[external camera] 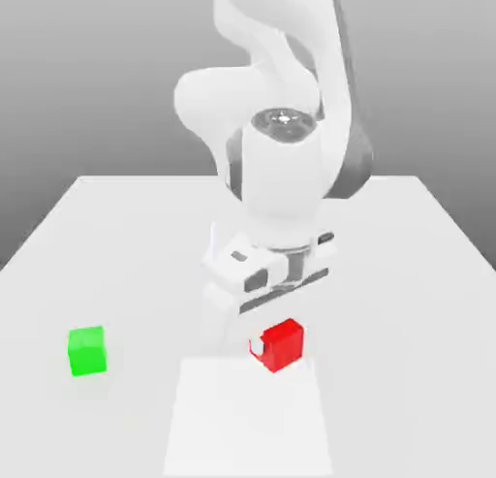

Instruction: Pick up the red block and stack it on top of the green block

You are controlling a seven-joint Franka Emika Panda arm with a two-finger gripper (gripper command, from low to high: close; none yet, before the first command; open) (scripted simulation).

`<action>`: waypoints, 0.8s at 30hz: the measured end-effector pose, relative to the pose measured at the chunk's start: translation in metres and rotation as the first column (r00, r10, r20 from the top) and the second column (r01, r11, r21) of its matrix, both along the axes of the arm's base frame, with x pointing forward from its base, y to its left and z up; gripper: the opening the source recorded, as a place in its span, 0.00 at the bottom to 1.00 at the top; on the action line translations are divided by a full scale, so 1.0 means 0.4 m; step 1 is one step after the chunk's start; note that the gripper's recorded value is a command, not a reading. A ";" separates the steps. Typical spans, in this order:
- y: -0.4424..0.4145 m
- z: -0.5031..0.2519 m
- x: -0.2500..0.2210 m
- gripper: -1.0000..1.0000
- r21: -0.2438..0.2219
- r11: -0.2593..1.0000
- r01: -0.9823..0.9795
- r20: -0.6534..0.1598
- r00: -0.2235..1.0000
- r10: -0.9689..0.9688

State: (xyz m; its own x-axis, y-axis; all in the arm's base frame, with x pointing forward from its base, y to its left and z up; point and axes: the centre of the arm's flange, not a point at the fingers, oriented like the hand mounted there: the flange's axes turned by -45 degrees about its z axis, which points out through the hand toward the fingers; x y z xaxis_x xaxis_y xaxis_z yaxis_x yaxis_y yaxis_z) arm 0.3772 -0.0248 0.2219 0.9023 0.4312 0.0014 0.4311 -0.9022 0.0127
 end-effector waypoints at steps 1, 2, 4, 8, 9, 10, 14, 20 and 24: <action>-0.037 0.006 -0.002 0.00 -0.002 0.999 0.050 0.002 0.999 -0.050; -0.074 0.012 -0.005 0.00 -0.002 0.995 0.099 0.003 0.995 -0.099; -0.144 0.024 -0.015 0.00 -0.003 0.981 0.196 0.005 0.981 -0.196; -0.280 0.043 -0.051 0.00 -0.002 0.925 0.381 0.007 0.925 -0.381; -0.314 0.047 -0.065 0.00 -0.001 0.904 0.427 0.007 0.904 -0.427; -0.348 0.050 -0.079 0.00 0.001 0.882 0.472 0.006 0.882 -0.472; -0.481 0.060 -0.155 0.00 0.007 0.766 0.643 -0.001 0.766 -0.643; -0.547 0.023 -0.193 0.00 0.019 0.694 0.720 -0.005 0.694 -0.720; -0.548 -0.029 -0.190 0.00 0.021 0.694 0.719 -0.004 0.694 -0.720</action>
